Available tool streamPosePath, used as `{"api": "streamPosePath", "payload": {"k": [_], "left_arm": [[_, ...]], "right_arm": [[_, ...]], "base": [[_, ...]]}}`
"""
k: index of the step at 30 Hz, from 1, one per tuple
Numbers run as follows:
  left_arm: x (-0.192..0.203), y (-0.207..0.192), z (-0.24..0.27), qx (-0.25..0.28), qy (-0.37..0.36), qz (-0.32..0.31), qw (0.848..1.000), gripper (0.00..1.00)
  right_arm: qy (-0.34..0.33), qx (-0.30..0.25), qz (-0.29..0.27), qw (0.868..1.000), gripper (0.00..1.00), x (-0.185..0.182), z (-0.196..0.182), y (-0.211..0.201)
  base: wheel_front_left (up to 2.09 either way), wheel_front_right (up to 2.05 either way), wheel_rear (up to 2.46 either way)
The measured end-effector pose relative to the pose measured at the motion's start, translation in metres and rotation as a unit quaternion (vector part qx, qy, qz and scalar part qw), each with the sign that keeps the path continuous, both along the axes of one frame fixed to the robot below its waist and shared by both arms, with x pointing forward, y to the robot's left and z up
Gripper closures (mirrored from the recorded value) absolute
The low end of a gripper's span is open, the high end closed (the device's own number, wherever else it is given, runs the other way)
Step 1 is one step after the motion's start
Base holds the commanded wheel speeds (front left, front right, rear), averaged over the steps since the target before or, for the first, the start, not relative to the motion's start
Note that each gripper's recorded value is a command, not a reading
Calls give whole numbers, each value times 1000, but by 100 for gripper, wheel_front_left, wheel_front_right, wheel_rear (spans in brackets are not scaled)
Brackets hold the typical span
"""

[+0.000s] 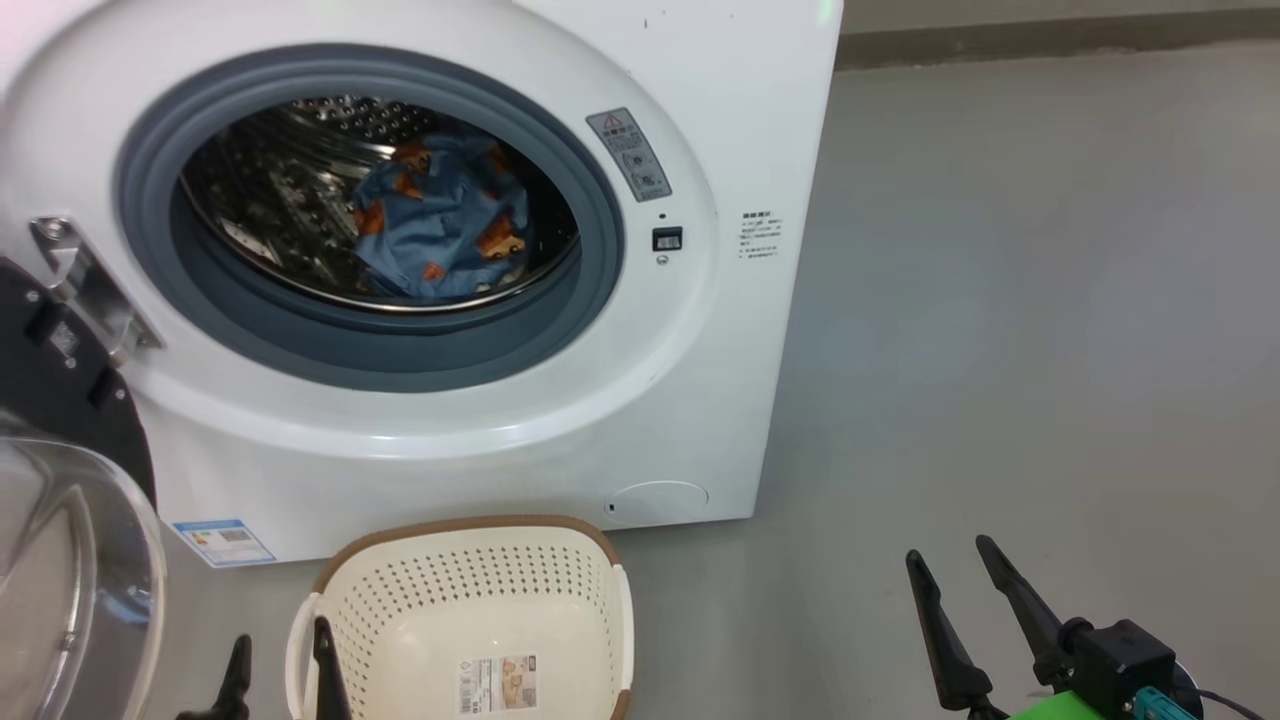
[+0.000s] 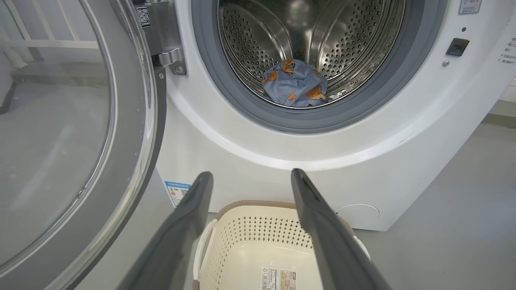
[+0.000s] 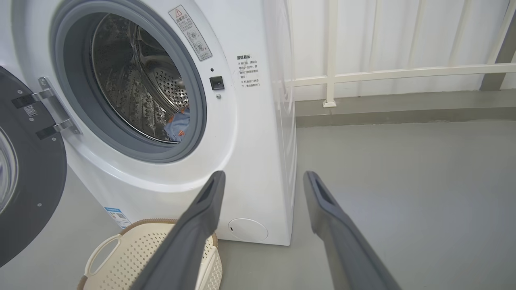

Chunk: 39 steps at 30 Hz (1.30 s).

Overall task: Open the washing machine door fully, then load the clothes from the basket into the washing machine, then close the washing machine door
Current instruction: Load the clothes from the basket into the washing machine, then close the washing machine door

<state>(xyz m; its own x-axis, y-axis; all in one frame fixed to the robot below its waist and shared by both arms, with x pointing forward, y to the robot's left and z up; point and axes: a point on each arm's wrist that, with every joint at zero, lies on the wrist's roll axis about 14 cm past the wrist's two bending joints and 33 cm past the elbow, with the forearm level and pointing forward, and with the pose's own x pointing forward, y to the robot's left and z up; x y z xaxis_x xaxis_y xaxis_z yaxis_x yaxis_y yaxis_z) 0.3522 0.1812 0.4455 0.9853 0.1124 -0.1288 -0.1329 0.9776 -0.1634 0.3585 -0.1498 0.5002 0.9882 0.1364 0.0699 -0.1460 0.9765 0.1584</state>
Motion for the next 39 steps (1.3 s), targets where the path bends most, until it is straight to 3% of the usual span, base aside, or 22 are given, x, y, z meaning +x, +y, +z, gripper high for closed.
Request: {"api": "streamPosePath", "payload": {"k": [15, 39], "left_arm": [[-27, 6, 6, -1, -10, 12, 1000, 0], [-31, 10, 5, 2, -10, 12, 1000, 0]], "right_arm": [[-5, -6, 10, 1000, 0, -8, 3, 4], [-3, -6, 6, 1000, 0, -9, 2, 1]], "base": [[0, 0, 0], [0, 0, 0]]}}
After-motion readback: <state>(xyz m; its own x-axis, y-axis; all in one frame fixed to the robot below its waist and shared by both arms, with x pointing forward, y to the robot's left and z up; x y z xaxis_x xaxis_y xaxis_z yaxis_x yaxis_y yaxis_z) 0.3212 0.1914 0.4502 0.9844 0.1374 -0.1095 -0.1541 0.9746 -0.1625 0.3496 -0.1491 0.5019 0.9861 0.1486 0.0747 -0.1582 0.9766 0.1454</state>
